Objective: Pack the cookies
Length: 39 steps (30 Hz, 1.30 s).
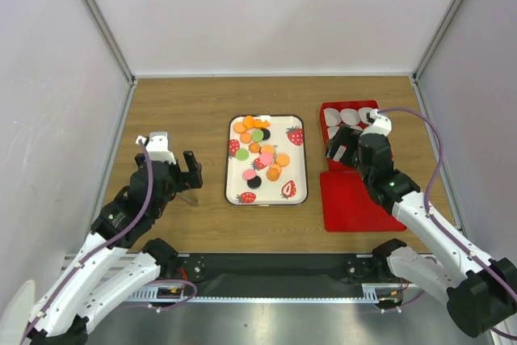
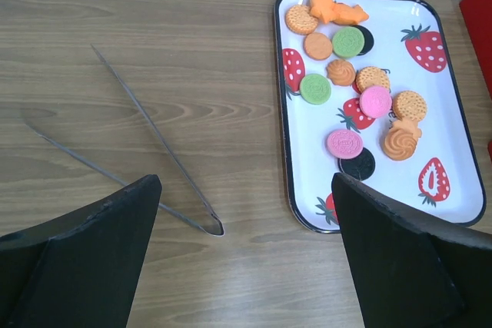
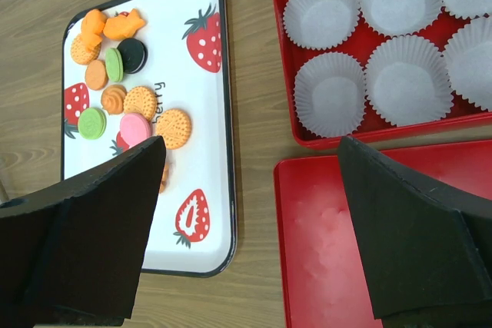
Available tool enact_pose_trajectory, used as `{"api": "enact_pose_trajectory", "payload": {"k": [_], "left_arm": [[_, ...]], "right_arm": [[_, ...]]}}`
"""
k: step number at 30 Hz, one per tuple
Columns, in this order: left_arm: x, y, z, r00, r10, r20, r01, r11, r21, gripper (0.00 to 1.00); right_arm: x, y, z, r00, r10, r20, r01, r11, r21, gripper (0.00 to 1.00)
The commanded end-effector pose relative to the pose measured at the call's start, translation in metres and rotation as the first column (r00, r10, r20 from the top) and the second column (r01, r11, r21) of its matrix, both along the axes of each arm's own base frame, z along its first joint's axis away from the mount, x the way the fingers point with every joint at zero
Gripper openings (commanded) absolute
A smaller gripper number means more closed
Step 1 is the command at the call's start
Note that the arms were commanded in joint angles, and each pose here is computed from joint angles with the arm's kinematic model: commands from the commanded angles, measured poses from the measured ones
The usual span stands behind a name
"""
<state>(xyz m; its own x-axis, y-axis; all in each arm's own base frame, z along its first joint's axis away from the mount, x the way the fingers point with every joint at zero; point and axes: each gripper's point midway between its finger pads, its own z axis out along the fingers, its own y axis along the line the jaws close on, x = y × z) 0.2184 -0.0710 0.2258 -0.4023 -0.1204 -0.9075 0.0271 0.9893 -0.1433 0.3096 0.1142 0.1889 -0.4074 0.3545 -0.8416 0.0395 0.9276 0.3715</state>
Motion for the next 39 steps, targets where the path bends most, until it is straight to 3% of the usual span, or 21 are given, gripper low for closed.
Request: {"api": "enact_pose_trajectory", "payload": {"k": [1,10,17,23,25,31,39], "left_arm": [[0.003,0.006,0.003,0.999,0.042,0.005,-0.042,0.999,-0.004,1.00],[0.005,0.011,0.001,0.995,0.100,-0.031,-0.100,0.995,0.001,1.00],[0.021,0.036,-0.021,0.962,0.227,-0.154,-0.231,0.973,-0.011,0.97],[0.071,0.061,-0.033,0.899,0.355,-0.257,-0.385,0.920,-0.078,0.78],[0.089,0.067,-0.045,0.860,0.413,-0.300,-0.446,0.894,-0.047,0.74],[0.134,0.076,-0.063,0.782,0.521,-0.341,-0.551,0.834,0.011,0.68],[0.150,0.092,-0.128,0.650,0.610,-0.453,-0.644,0.759,0.099,0.66]], "right_arm": [[0.001,-0.004,0.013,0.999,-0.012,0.047,0.012,1.000,0.005,1.00],[0.001,-0.003,0.006,1.000,0.002,0.029,-0.002,1.000,-0.011,1.00],[0.001,0.003,-0.001,0.999,0.034,0.012,-0.034,0.999,-0.014,1.00],[0.002,0.007,-0.008,0.999,0.052,0.000,-0.052,0.999,-0.006,1.00],[0.003,0.007,-0.008,0.999,0.051,-0.002,-0.051,0.999,-0.007,1.00],[0.001,0.002,-0.010,0.999,0.039,-0.004,-0.040,0.999,-0.011,1.00],[-0.002,0.000,-0.019,0.999,0.042,-0.019,-0.042,0.999,-0.003,1.00]]}}
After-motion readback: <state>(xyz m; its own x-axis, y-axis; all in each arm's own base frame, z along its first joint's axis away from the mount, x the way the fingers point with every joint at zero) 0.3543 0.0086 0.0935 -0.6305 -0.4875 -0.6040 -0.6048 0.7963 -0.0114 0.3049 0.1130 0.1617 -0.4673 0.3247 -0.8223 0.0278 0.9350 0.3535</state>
